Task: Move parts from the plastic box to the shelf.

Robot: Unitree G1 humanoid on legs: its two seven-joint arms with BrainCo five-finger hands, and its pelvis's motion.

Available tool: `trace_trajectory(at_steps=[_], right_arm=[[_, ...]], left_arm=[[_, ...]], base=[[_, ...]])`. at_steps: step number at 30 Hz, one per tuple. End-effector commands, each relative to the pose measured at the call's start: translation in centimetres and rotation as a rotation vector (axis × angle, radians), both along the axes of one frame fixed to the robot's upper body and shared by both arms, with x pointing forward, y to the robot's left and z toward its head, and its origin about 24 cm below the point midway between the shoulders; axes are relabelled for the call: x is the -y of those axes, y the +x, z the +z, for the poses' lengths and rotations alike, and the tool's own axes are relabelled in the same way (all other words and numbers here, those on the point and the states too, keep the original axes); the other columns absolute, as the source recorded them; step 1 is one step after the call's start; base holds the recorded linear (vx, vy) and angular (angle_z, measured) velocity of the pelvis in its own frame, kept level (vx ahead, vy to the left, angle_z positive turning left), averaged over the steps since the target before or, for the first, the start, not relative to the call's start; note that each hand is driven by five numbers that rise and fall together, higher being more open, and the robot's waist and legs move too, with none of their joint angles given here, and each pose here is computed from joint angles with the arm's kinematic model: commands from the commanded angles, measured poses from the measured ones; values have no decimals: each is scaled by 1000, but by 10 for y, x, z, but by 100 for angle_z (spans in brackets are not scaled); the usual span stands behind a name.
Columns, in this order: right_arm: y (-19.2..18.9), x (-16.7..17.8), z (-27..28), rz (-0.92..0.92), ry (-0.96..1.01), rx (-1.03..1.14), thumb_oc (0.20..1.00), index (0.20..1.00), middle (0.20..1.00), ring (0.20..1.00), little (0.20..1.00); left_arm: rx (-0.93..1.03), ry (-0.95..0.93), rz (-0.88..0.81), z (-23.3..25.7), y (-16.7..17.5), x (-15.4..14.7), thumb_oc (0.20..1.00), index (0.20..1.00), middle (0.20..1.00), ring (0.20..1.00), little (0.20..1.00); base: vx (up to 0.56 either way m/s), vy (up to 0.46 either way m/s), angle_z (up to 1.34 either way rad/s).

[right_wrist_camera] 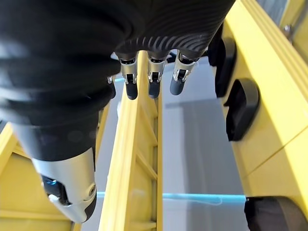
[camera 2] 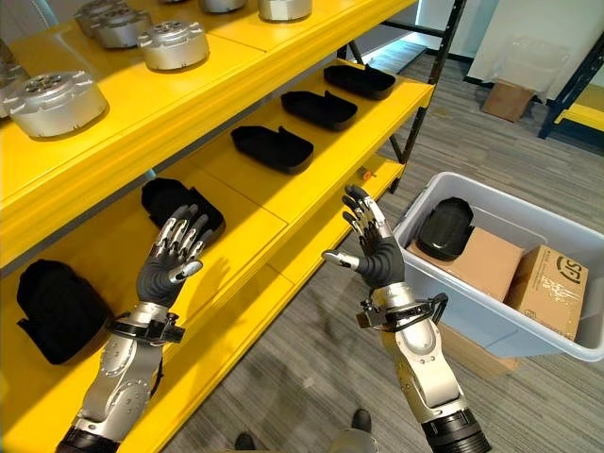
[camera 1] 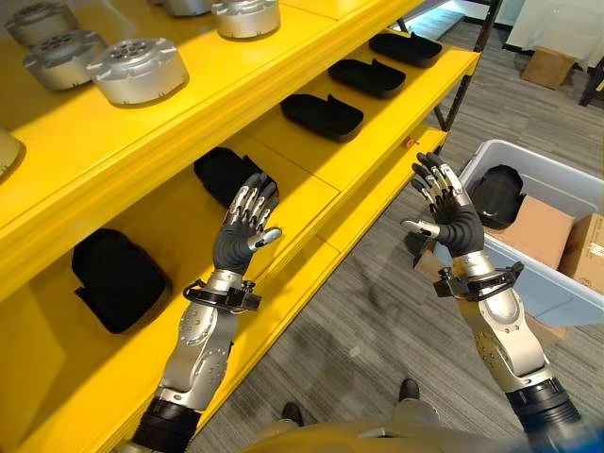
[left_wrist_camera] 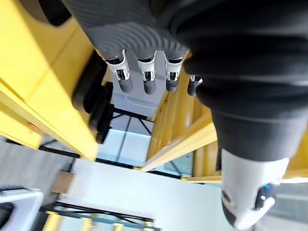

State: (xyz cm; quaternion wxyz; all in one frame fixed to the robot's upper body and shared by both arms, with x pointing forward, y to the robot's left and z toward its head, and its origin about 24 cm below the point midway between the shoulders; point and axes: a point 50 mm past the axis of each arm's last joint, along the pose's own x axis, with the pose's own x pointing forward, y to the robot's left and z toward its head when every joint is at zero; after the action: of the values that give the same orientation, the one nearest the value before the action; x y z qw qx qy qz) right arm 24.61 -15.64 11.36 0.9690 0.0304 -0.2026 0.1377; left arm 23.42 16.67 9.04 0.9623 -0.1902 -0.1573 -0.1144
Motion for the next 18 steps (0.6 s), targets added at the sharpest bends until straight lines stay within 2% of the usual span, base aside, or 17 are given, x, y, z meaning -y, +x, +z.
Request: trace_trajectory(at_steps=[1,5,15,18], right_arm=[[-1,-10,23,30,38,133,1000,1000,1000,1000,1000],[-3,-6,29,67,92,152,1000,1000,1000,1000,1000],[-9,3,25,45,62,144,1000,1000,1000,1000,1000],[-6,5,22,32,44,127,1000,1000,1000,1000,1000]], left_arm=[[65,34,32,13,3,-12,1000,1000,1000,1000,1000],[48,-13,31,8,0,-15,1000,1000,1000,1000,1000],[1,-29,85,-3,-5,-22,1000,1000,1000,1000,1000],[-5,-37,91,-4,-5,-19,1000,1000,1000,1000,1000]], base=[[11,-504,-44],[29,-527,-78],[90,-325,-66],[77,-73,-37]])
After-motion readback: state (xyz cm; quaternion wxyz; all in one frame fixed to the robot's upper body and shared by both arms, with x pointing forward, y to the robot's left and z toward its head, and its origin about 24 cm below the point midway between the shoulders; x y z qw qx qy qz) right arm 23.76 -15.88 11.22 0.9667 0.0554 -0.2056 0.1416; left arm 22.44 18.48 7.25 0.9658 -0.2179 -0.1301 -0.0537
